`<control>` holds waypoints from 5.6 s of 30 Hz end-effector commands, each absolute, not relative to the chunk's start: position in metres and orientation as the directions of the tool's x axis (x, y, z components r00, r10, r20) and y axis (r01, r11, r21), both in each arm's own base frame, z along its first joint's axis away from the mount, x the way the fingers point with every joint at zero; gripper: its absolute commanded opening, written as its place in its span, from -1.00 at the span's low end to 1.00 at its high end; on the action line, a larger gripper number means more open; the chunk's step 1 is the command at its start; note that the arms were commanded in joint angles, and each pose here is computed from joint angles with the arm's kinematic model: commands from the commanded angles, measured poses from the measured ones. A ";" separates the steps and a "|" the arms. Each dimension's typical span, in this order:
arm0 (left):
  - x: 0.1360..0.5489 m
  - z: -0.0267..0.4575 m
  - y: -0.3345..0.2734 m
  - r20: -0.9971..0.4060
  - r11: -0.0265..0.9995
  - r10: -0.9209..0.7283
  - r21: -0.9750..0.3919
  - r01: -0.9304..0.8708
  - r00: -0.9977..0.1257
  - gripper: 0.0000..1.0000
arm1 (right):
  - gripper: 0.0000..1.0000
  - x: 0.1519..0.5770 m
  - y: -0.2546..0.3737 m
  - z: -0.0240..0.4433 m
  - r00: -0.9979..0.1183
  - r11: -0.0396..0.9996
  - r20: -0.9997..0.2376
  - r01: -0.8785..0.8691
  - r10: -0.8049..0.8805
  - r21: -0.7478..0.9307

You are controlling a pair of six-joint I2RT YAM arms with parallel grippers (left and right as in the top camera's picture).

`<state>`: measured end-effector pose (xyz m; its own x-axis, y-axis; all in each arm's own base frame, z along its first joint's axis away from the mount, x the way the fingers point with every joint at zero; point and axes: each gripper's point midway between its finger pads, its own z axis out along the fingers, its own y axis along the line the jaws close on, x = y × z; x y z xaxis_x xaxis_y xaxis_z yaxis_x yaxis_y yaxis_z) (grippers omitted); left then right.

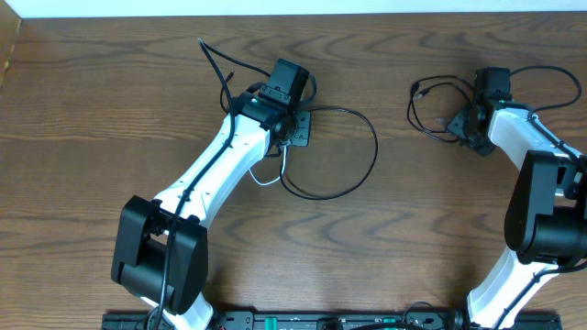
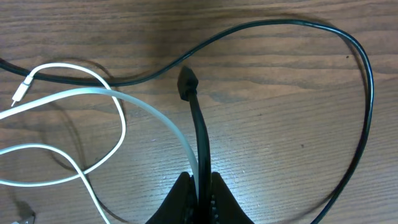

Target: Untangle cables

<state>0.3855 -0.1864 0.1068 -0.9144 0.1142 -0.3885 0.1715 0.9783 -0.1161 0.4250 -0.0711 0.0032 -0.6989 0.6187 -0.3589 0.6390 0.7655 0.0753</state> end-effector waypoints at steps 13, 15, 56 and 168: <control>0.388 0.106 -0.187 -0.391 0.978 0.124 -0.108 0.179 -0.912 -0.84 | -0.06 0.418 -0.077 -0.014 -0.669 0.748 -0.386 0.658 0.635 0.090; 0.388 0.106 -0.187 -0.393 0.978 0.123 -0.109 0.179 -0.911 -0.84 | -0.10 0.415 -0.077 -0.017 -0.671 0.747 -0.384 0.659 0.635 0.084; 0.391 0.108 -0.188 -0.404 0.977 0.121 -0.112 0.180 -0.907 -0.38 | -0.98 0.478 -0.141 0.163 -0.641 0.790 -0.469 0.550 0.608 0.271; 0.386 0.220 -0.203 -0.616 0.883 0.079 -0.322 0.342 -0.784 -0.11 | 0.19 0.512 -0.131 0.247 -0.600 0.882 -0.669 0.144 0.439 0.449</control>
<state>0.3950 -0.2013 0.1710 -0.8354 0.0799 -0.5439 0.2480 0.9378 -0.2430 0.5107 -0.1862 0.2272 -0.5227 0.5671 -0.6365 0.3218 0.8227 0.4687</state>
